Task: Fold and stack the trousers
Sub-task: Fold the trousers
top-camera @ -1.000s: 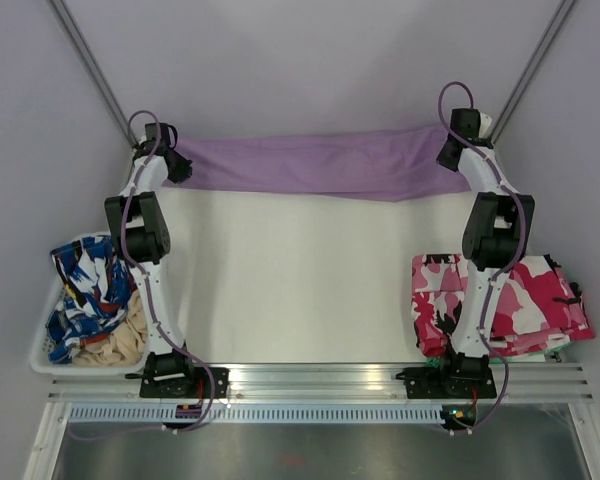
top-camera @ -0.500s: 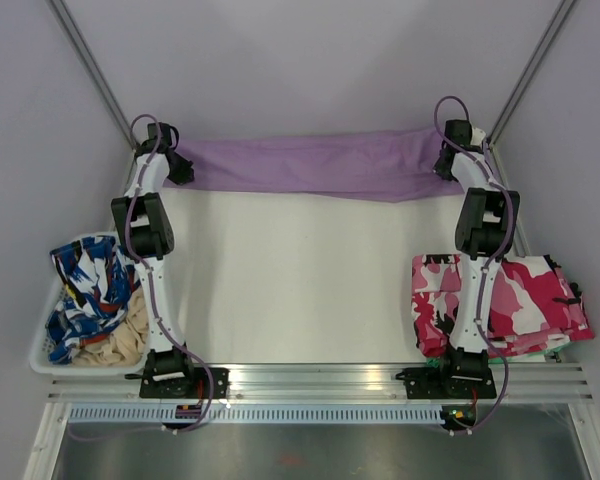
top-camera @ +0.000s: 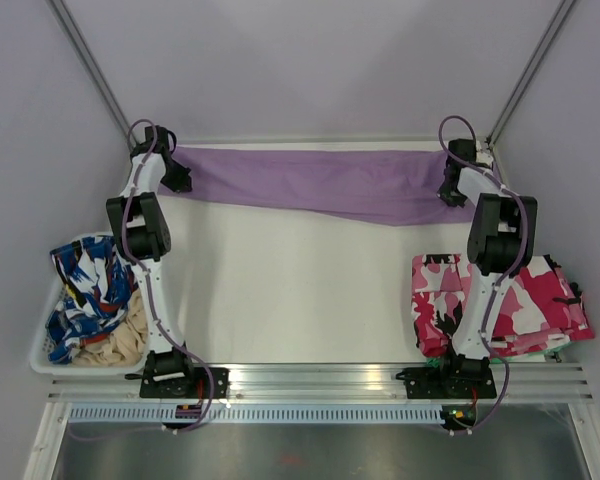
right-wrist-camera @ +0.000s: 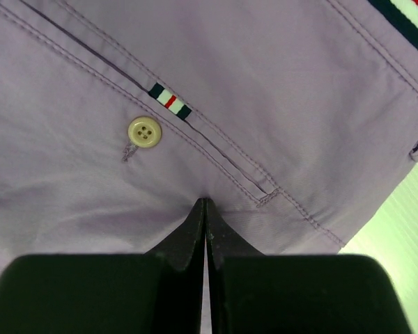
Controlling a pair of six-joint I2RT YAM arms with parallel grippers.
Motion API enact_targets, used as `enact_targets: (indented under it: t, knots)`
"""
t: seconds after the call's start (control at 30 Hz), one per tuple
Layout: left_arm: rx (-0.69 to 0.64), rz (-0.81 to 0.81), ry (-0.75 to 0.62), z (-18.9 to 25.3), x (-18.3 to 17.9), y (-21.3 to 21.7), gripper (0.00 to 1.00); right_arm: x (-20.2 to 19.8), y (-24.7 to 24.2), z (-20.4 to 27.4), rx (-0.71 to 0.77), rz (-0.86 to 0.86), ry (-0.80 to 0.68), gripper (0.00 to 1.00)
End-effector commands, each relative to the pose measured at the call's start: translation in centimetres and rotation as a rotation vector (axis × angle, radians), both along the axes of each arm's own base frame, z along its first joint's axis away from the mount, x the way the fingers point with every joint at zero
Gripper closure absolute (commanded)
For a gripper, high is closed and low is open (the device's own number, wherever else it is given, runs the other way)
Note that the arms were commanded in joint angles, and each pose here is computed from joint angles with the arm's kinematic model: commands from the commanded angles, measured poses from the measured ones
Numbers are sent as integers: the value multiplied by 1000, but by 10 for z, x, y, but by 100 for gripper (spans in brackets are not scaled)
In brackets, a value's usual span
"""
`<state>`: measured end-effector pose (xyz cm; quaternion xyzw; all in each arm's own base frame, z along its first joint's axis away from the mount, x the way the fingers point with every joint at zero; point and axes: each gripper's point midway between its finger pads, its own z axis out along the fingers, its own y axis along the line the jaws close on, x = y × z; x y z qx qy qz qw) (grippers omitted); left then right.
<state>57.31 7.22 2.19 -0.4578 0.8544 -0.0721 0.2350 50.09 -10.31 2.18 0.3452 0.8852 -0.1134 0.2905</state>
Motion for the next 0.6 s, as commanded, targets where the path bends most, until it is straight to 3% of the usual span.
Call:
enact_targets:
  t: [0.0,0.4,0.57]
  knots:
    - [72,74,185,0,-60,26,90,-71,-6,-29,-24,-32,243,97]
    - [163,126,297,20,-129,36,89,-154,-2,-14,-40,-82,335,98]
    - [172,67,227,36,-118,35,89,-136,3,1,-18,-44,265,96]
